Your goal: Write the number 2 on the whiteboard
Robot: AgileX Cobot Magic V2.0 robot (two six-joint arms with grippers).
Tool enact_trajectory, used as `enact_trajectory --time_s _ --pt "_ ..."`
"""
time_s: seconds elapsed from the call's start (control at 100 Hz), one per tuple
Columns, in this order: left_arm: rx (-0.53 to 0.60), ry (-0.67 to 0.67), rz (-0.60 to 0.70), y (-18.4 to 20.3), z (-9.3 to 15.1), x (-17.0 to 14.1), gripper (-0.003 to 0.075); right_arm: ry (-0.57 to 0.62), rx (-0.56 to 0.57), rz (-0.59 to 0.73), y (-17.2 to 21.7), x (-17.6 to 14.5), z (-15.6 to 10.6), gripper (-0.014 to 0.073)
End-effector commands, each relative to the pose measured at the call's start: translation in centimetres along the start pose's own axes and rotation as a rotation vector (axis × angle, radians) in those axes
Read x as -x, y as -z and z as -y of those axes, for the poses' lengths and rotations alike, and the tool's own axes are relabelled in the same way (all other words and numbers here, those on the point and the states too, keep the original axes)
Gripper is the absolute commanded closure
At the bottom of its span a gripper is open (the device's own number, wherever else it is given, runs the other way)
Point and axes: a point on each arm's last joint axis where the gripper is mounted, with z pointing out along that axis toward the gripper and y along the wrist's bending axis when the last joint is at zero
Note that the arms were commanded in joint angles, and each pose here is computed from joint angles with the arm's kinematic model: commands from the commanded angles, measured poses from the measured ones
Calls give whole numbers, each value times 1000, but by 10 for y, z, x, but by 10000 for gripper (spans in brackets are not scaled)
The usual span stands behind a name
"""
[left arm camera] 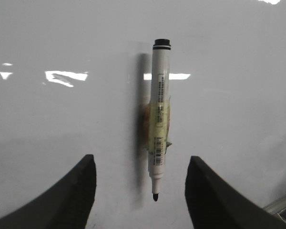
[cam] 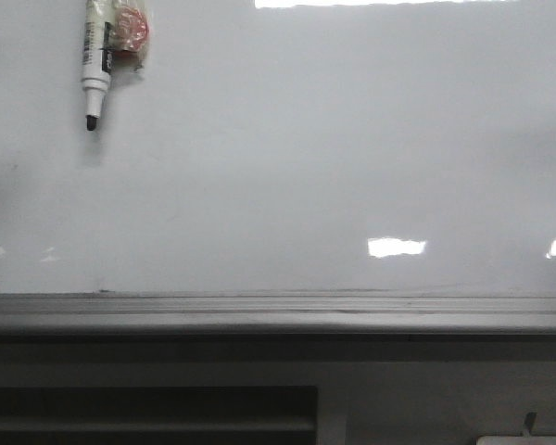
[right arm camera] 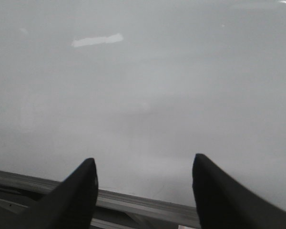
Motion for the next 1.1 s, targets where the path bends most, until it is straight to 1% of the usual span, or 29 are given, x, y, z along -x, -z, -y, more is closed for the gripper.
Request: enact_trajectory --time_s 0.0,0.16,0.32,0.49,0.65,0.73,0.8,0.85,0.88,0.94,0.98,1.01,1.03,1.09 --pt "3 -22 76 -15 7 21 364 -6 2 73 2 15 -2 202" --pt "14 -29 9 -43 9 24 364 -6 3 72 2 14 -2 202" --pt "33 -30 -8 -62 8 27 364 -6 3 72 2 14 -2 202" --pt "36 -32 -16 -71 9 31 364 -6 3 72 2 14 -2 202" --pt "44 -34 -45 -78 8 26 364 -6 3 72 2 14 -2 202" --pt "47 -36 -57 -81 7 24 378 -6 3 72 2 14 -2 202" --pt "50 -36 -69 -84 6 21 422 -6 3 72 2 14 -2 202" --pt "53 -36 -82 -86 5 19 485 -6 3 72 2 14 -2 202" --pt "52 -35 -93 -87 5 18 510 -6 3 72 2 14 -2 202" --pt "50 -35 -105 -88 5 16 587 -6 3 72 2 14 -2 202" --pt "46 -35 -116 -87 6 15 663 -6 3 72 2 14 -2 202" --pt "45 -34 -118 -87 6 15 696 -6 3 72 2 14 -2 202" --pt "44 -34 -118 -87 6 15 741 -6 3 72 2 14 -2 202" --pt "41 -36 -113 -85 7 17 740 -6 3 72 2 14 -2 202"
